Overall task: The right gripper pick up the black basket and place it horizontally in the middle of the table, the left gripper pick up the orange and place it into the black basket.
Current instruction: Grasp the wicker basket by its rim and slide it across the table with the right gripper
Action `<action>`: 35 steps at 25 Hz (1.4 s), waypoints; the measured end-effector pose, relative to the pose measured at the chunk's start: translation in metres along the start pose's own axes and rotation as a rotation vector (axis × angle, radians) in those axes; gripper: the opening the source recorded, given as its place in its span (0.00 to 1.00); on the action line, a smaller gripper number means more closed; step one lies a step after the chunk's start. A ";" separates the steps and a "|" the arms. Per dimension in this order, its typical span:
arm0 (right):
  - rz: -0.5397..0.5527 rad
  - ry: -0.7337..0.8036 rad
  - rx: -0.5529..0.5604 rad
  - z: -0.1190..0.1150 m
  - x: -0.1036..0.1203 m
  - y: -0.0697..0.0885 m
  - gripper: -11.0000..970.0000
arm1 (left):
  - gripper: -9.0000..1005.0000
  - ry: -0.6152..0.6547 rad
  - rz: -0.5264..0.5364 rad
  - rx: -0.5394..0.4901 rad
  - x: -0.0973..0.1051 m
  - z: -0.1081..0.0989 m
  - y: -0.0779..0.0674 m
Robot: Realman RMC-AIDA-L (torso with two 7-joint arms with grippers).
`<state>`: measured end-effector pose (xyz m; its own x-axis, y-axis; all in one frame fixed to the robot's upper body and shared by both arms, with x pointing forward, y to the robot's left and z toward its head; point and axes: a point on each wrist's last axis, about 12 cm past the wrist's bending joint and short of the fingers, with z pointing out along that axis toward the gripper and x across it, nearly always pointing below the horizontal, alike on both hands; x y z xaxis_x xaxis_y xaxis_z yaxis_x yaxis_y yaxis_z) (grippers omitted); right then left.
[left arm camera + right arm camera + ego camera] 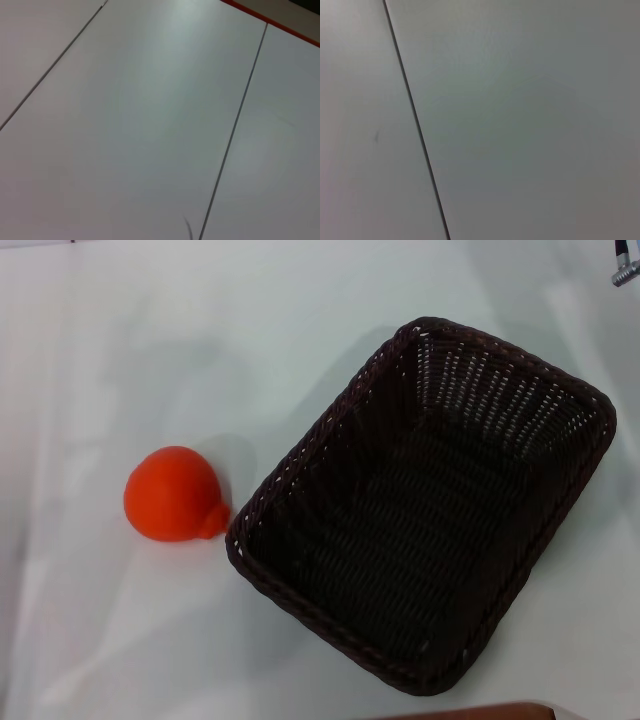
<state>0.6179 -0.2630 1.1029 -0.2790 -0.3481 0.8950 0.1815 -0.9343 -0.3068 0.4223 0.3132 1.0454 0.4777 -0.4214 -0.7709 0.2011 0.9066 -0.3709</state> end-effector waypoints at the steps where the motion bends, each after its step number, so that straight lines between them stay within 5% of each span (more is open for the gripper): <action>1: 0.000 0.000 0.000 0.000 0.000 0.000 0.96 | 0.75 0.000 0.000 0.000 0.000 0.000 0.000; 13: 0.007 -0.004 0.004 -0.001 -0.001 0.000 0.96 | 0.75 0.000 0.001 -0.002 0.000 -0.001 0.000; 18: 0.033 -0.080 0.116 0.007 0.001 0.000 0.96 | 0.75 0.000 0.001 -0.002 0.000 -0.001 0.000; 27: 0.012 -0.568 0.575 0.040 0.047 0.006 0.96 | 0.75 0.000 0.004 -0.009 0.000 0.000 0.001; 35: -0.086 -1.034 0.703 0.049 0.111 0.011 0.96 | 0.75 -0.011 0.003 0.011 0.000 0.008 0.001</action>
<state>0.6355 -0.3081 1.2150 0.4971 0.2324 0.8360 0.7516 -0.5968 -0.2810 0.4291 0.3137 1.0488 0.4877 -0.4181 -0.7664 0.2088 0.9083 -0.3626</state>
